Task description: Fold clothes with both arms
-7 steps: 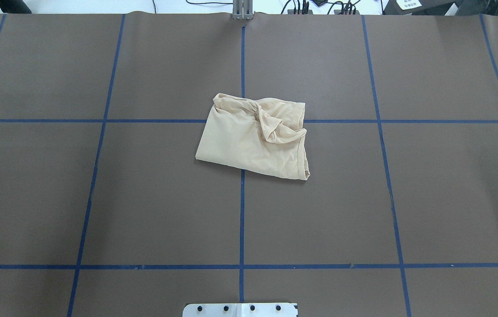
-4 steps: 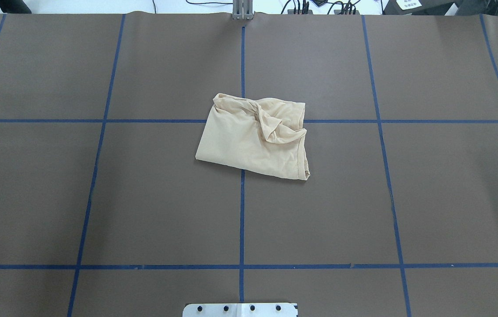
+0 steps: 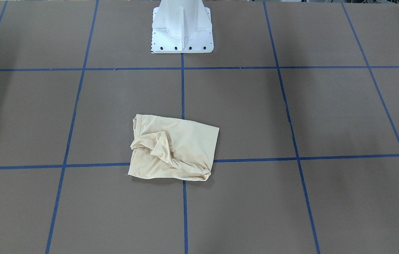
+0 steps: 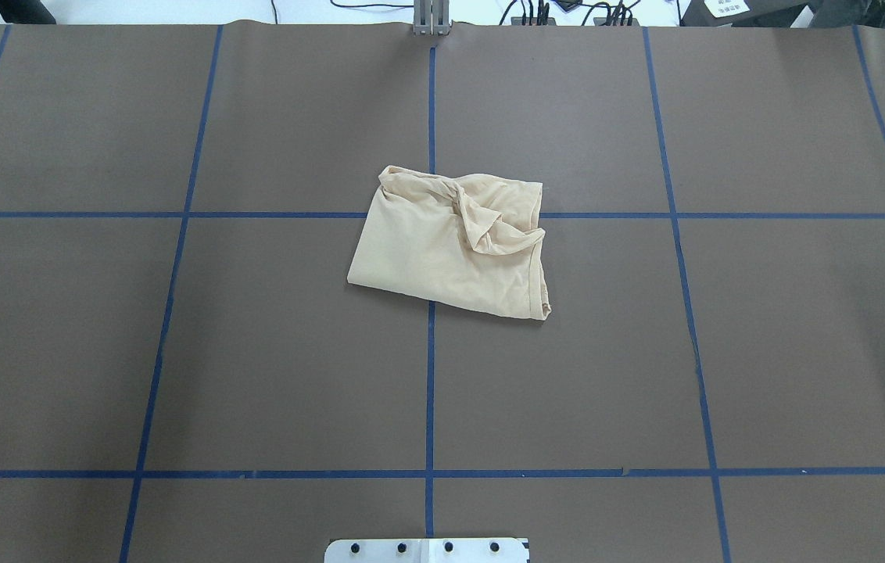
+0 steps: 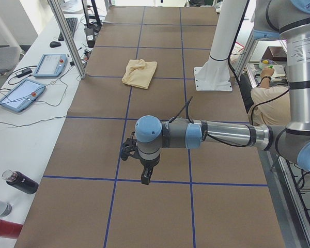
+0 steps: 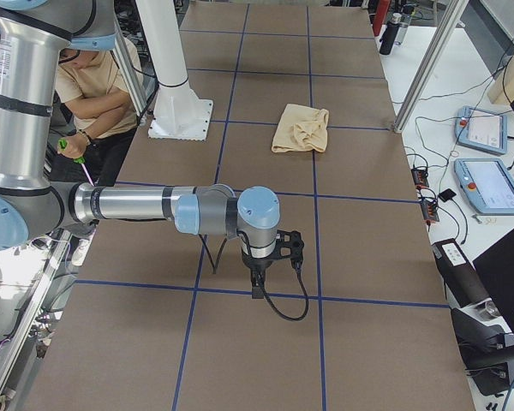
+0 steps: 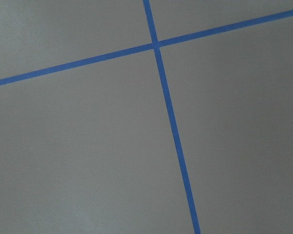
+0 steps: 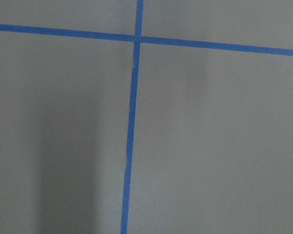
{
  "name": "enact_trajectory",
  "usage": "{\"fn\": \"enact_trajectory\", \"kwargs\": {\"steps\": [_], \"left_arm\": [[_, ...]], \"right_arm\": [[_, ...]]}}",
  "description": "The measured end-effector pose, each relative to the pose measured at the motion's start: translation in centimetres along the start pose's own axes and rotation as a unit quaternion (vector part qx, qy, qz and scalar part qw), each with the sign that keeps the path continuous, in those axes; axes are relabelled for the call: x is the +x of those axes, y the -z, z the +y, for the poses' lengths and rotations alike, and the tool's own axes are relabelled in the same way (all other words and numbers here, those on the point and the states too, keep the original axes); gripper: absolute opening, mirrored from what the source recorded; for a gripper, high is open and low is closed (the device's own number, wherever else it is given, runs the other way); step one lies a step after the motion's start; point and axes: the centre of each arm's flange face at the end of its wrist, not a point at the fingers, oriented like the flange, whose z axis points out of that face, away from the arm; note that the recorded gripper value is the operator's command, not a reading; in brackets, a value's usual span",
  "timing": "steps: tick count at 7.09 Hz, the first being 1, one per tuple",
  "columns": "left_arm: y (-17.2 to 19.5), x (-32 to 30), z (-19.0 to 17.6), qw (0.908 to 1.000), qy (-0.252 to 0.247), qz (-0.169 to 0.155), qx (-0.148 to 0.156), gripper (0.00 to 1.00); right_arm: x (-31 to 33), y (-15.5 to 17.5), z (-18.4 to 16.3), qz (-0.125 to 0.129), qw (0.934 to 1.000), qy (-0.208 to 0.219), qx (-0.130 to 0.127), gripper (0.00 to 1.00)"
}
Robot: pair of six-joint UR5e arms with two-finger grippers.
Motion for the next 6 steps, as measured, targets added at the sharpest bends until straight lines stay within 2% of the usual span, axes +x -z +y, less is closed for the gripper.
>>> {"fn": "enact_trajectory", "kwargs": {"steps": [6], "left_arm": [[-0.57,-0.45,0.51,1.0000,0.006,0.001,-0.006,1.00]], "right_arm": [[-0.09,0.13,-0.05,0.001,1.0000,0.001,0.001,1.00]]}}
